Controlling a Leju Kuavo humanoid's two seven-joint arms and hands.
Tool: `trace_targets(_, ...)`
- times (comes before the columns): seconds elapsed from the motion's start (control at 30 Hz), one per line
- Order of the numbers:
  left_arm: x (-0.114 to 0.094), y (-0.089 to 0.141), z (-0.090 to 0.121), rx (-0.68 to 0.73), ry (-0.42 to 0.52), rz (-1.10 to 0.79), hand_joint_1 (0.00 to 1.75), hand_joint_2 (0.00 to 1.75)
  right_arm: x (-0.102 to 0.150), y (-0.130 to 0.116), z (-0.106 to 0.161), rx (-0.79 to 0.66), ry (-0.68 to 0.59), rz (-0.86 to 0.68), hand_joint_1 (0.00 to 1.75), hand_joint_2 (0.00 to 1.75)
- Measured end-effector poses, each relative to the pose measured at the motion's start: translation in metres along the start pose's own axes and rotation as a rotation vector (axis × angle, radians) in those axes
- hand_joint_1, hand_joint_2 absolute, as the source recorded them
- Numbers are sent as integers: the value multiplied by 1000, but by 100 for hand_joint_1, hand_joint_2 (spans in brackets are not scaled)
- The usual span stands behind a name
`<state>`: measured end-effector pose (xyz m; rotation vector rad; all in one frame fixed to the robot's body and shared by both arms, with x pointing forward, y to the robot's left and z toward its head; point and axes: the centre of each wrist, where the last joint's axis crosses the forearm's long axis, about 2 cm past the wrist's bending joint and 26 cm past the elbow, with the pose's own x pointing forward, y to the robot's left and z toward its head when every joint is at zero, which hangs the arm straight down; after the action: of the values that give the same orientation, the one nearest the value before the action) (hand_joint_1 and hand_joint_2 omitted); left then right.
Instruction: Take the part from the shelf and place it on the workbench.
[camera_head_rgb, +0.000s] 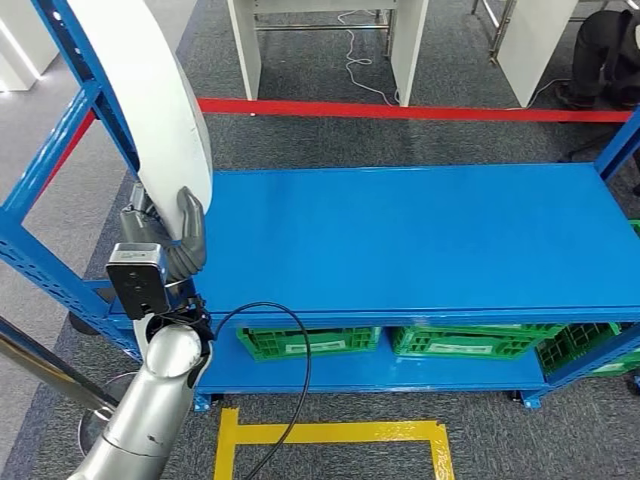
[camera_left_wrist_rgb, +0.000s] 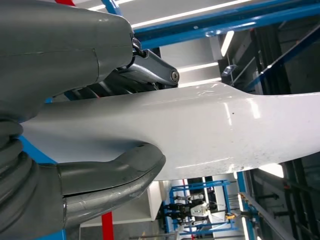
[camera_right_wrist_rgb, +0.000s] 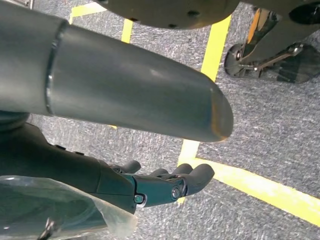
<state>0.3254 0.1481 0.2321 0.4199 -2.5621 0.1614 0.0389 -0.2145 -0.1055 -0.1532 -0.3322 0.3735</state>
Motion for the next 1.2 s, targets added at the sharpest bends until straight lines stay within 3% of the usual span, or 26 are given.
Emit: trace_targets(1.2, 4, -8, 7, 16, 0, 0, 175, 175, -1, 2, 1, -17, 0, 33, 0, 0)
